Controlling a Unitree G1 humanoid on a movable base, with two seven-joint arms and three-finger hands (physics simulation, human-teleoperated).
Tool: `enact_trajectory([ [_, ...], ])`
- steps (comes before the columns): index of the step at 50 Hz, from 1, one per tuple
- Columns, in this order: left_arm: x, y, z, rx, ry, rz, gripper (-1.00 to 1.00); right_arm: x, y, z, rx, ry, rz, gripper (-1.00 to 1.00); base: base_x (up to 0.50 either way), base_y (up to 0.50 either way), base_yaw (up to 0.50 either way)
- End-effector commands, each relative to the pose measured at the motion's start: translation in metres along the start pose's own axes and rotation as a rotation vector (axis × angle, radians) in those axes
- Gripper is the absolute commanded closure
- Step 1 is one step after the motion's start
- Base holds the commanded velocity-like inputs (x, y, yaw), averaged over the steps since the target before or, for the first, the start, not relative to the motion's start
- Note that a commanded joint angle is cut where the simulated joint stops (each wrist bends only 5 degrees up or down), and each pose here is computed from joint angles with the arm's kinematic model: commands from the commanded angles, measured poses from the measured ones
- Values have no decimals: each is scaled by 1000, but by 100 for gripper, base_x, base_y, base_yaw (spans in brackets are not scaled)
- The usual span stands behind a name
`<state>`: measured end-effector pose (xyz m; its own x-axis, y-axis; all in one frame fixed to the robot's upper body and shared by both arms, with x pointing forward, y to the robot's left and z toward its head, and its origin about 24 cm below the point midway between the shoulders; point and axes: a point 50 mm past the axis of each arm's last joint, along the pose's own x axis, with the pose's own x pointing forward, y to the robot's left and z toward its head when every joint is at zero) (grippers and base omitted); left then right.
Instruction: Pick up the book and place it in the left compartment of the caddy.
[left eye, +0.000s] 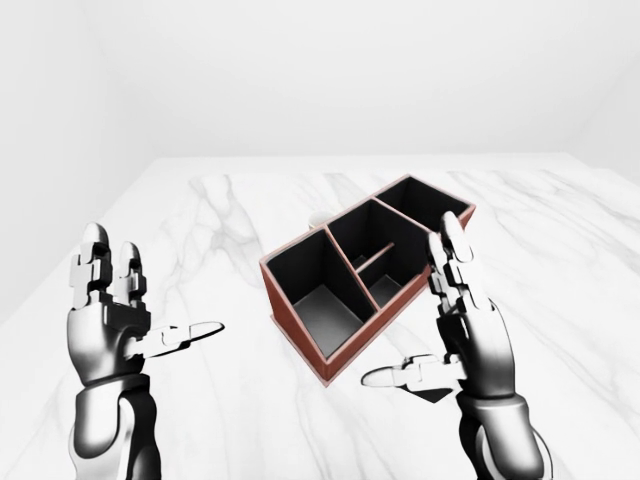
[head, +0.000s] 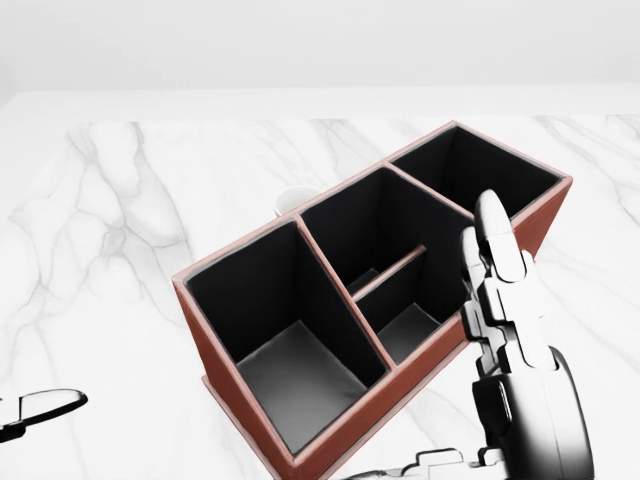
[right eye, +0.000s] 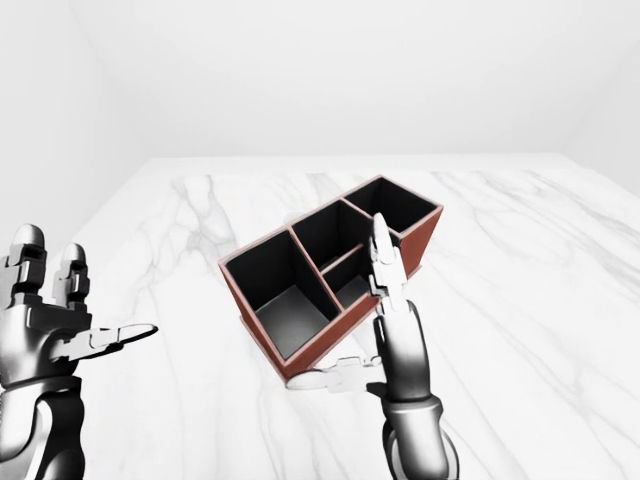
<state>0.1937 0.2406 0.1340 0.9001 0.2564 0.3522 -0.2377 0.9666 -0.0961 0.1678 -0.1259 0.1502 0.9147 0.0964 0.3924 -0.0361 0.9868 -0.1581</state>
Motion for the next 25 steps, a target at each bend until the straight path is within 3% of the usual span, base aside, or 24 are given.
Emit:
enact_trajectory([
  [1,0,-1,-2,4,7,1,-100,-14,-9,3,38,39,-23,-100,0,0,0],
  [25,0,-3,1,3,-5,-6,-100,-29,-10,15,-98,48,70,-100,0,0,0],
])
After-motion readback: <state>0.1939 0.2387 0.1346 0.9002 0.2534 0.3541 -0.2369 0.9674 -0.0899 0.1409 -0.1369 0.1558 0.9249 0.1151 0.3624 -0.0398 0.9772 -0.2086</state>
